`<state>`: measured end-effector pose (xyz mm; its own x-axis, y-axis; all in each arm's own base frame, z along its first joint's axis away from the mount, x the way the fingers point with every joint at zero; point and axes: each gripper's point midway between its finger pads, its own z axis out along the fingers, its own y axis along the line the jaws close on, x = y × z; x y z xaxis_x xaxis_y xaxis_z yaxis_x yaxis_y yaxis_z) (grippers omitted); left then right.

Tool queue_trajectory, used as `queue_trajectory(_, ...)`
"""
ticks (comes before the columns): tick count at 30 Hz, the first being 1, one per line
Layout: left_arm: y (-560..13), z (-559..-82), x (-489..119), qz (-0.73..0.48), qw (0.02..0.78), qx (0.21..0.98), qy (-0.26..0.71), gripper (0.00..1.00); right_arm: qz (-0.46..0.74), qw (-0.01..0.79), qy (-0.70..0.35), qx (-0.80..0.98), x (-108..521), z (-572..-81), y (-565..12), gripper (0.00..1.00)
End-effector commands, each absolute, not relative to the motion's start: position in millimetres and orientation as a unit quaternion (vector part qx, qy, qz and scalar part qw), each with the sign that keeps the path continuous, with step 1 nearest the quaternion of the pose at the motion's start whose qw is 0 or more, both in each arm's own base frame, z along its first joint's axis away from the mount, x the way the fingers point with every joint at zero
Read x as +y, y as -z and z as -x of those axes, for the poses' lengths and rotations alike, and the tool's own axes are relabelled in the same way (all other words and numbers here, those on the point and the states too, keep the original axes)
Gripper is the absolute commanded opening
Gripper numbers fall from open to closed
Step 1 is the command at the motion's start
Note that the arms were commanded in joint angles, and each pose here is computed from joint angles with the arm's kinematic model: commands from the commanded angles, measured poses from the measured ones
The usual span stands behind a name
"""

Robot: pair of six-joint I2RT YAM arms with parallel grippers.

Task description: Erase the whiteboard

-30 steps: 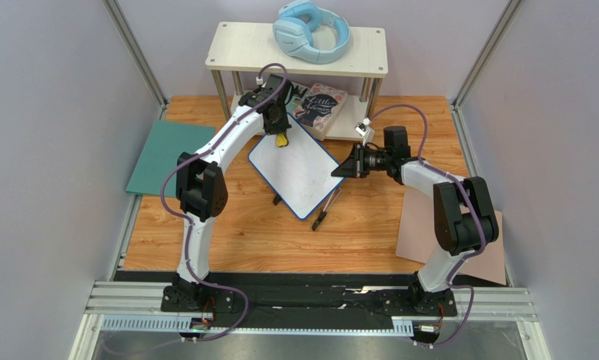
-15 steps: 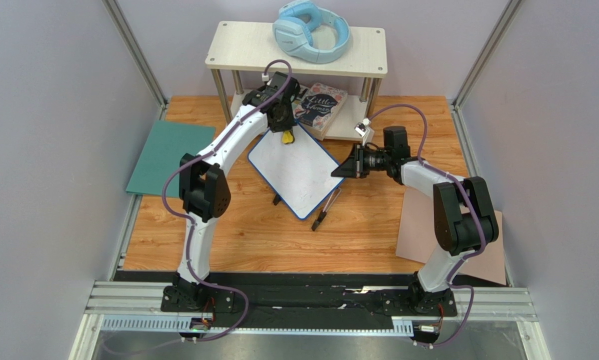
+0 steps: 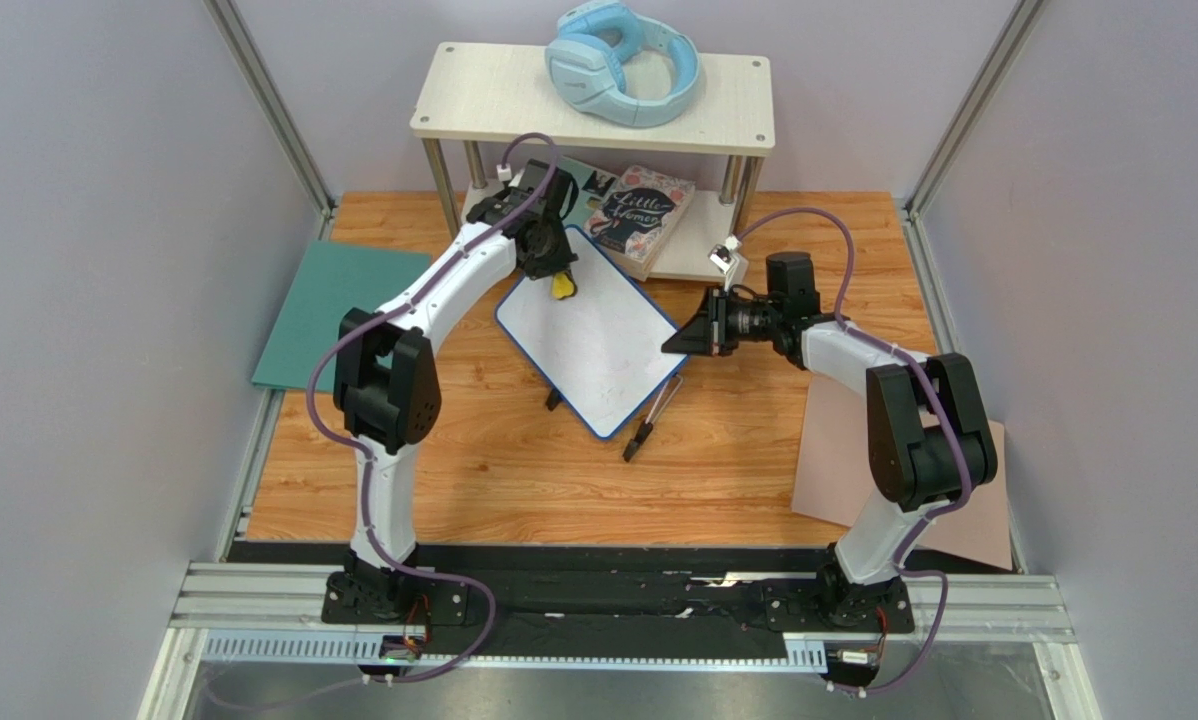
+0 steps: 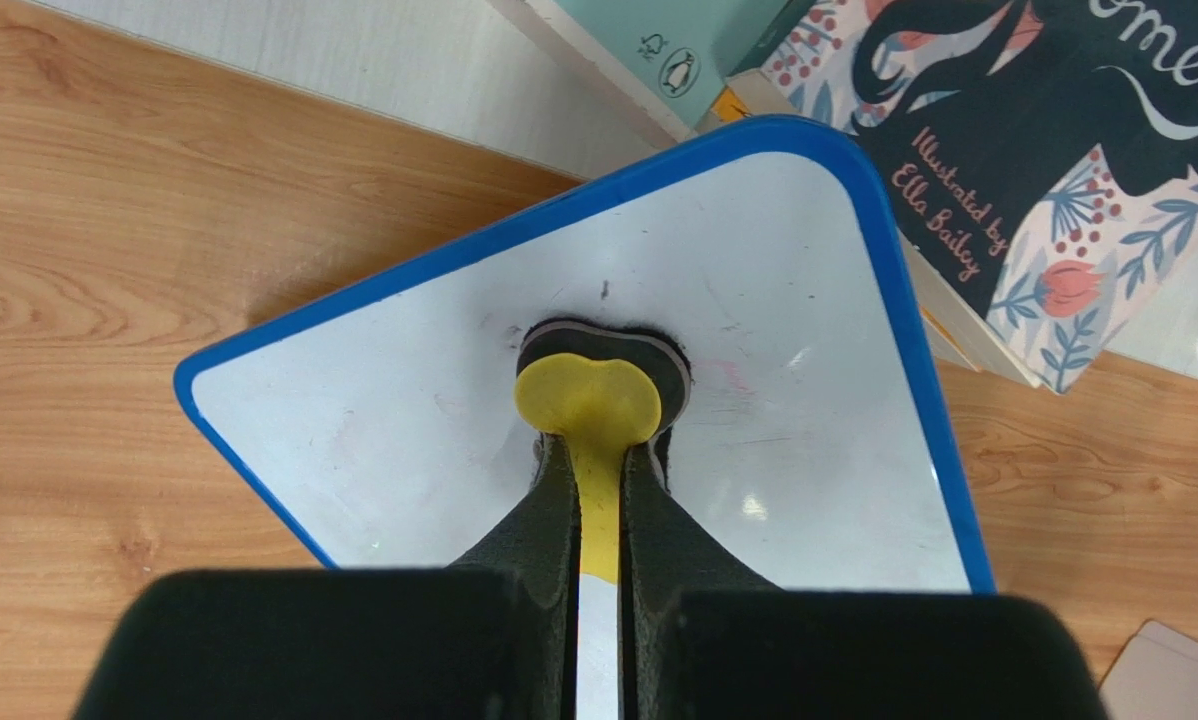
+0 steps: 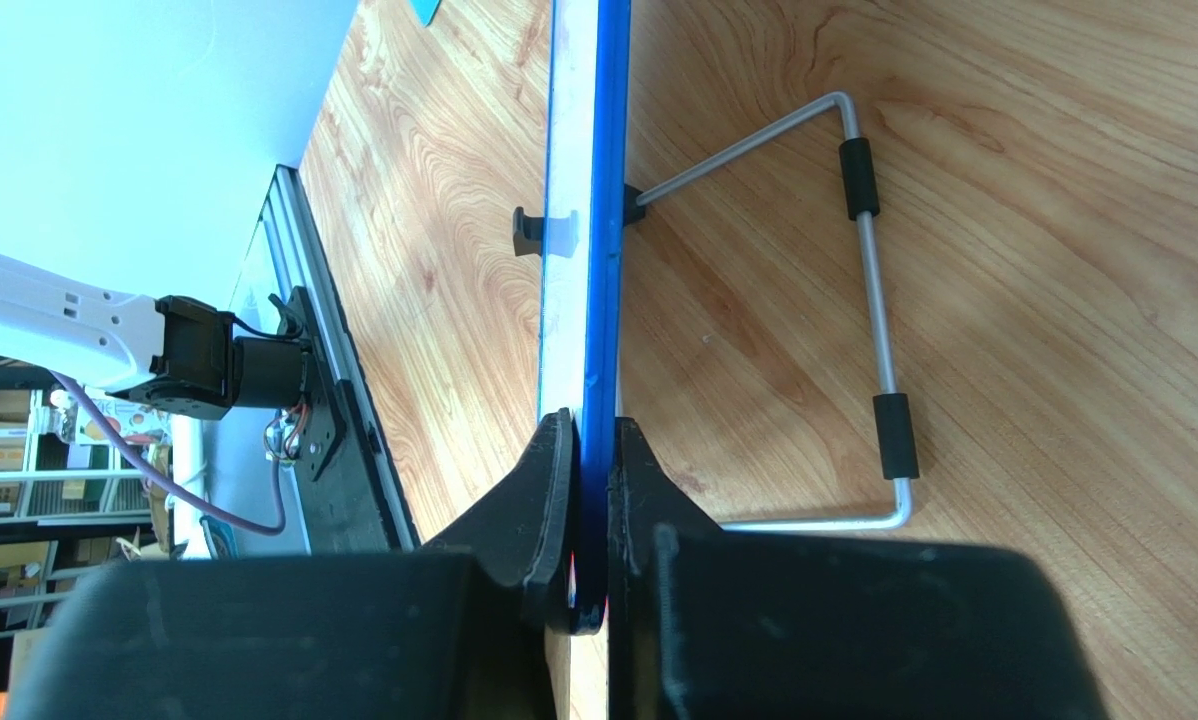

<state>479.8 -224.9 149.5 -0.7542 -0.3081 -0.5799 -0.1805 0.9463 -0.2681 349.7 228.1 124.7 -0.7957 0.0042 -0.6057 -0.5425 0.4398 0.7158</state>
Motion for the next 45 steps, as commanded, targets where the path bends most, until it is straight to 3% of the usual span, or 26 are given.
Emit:
queue_trajectory(1,-126,-467,-217,0.137,0.295,0.942,0.086,0.0,0.211,0.298,-0.433,0.824,225,-357,-87,0.0)
queue_trajectory(7,-105,-442,-212,0.142,0.274,0.947,0.09,0.0,0.207,0.286,-0.431,0.83,225,-352,-82,0.0)
queue_trajectory(12,-120,-441,-222,0.112,0.3,0.94,0.116,0.0,0.209,0.286,-0.431,0.83,225,-352,-83,0.0)
queue_trajectory(29,-238,-506,-235,0.16,0.454,0.863,0.153,0.0,0.21,0.282,-0.43,0.832,227,-349,-81,0.0)
queue_trajectory(39,-241,-512,-230,0.168,0.485,0.847,0.137,0.0,0.211,0.281,-0.429,0.832,227,-349,-80,0.0)
queue_trajectory(45,-209,-505,-239,0.151,0.435,0.878,0.134,0.0,0.212,0.28,-0.429,0.832,228,-348,-80,0.0)
